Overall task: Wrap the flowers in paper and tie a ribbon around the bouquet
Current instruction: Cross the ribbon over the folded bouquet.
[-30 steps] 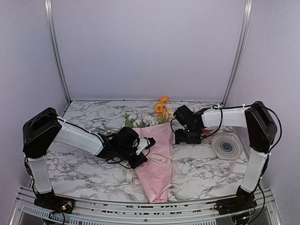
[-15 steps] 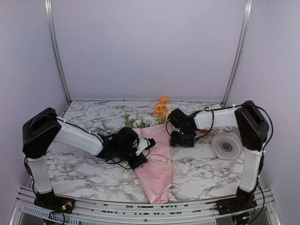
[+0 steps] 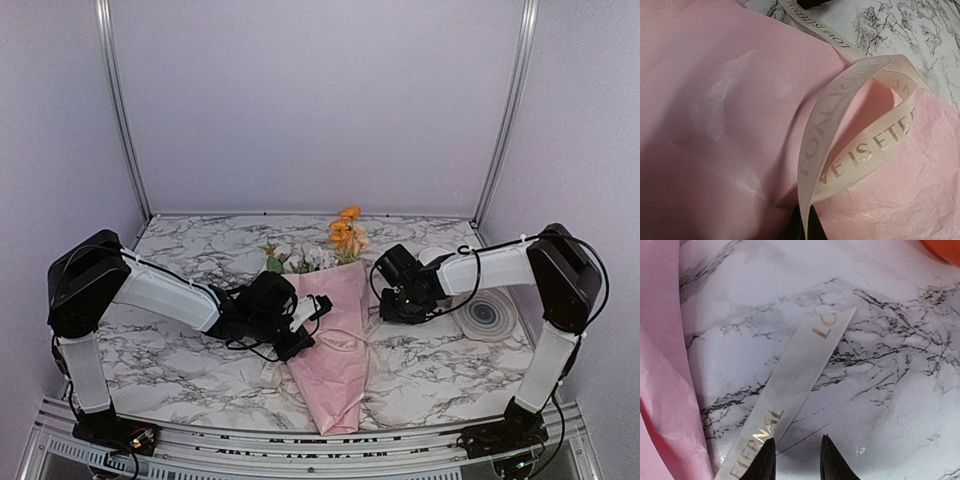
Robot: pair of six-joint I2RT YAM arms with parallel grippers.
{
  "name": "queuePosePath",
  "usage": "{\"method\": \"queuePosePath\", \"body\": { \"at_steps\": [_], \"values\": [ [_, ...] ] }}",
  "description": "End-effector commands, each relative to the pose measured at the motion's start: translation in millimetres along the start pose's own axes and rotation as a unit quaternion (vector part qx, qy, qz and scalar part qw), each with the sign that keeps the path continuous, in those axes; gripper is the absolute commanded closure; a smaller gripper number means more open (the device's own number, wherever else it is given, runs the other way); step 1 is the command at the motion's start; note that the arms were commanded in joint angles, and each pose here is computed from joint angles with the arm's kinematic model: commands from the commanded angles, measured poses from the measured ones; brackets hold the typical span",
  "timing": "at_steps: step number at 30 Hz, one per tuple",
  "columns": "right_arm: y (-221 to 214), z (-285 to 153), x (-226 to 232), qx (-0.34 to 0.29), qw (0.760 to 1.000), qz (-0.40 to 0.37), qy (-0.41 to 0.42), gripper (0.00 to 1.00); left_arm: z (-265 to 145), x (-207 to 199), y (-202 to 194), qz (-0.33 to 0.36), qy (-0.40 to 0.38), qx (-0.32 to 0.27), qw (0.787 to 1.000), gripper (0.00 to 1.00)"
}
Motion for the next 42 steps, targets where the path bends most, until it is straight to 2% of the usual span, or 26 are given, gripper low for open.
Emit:
{"method": "queuePosePath", "body": {
  "at_steps": [1, 3, 7, 10, 13, 18, 23, 33, 39, 42],
  "values": [
    [-68, 25, -12, 0.139, 0.99, -0.007, -0.003, 0.77, 1, -3, -38, -0.001, 0.0, 0.075, 0.997, 1.0],
    [-69, 26, -11, 0.14, 0.99, -0.008, 0.002, 0.83, 1, -2, -39, -0.002, 0.002, 0.076, 0.997, 1.0],
    [-52, 12, 9, 0.117, 0.991, -0.037, 0.057, 0.81, 1, -2, -40, 0.0, 0.004, 0.078, 0.997, 1.0],
    [-33, -16, 28, 0.103, 0.986, -0.023, 0.133, 0.73, 1, -3, -40, -0.001, 0.002, 0.079, 0.997, 1.0],
    [-34, -35, 40, 0.11, 0.972, 0.039, 0.205, 0.62, 2, -2, -40, 0.0, 0.003, 0.079, 0.997, 1.0],
    [-51, -45, 42, 0.105, 0.926, 0.18, 0.315, 0.57, 3, -1, -42, 0.001, 0.009, 0.085, 0.996, 1.0],
    [-41, -41, 31, 0.06, 0.909, 0.245, 0.332, 0.55, 4, 0, -41, -0.001, 0.009, 0.085, 0.996, 1.0],
    [-39, -13, 3, 0.042, 0.881, 0.339, 0.327, 0.52, 5, 2, -43, 0.003, 0.015, 0.091, 0.996, 1.0],
    [-41, -4, 9, 0.055, 0.851, 0.375, 0.364, 0.49, 6, 1, -43, 0.002, 0.012, 0.093, 0.996, 1.0],
    [-41, -6, 3, 0.041, 0.84, 0.402, 0.362, 0.48, 4, 0, -42, 0.004, 0.012, 0.091, 0.996, 1.0]
  ]
}}
Point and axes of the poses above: each gripper's point midway between its finger pads, its own z axis out along the fingers, its own x axis along the line the jaws close on, y = z × x, the point moved 5 cm from there along -z, back along the fingers, and after that the axes turned 7 degrees about -z, right-handed, at the moved point
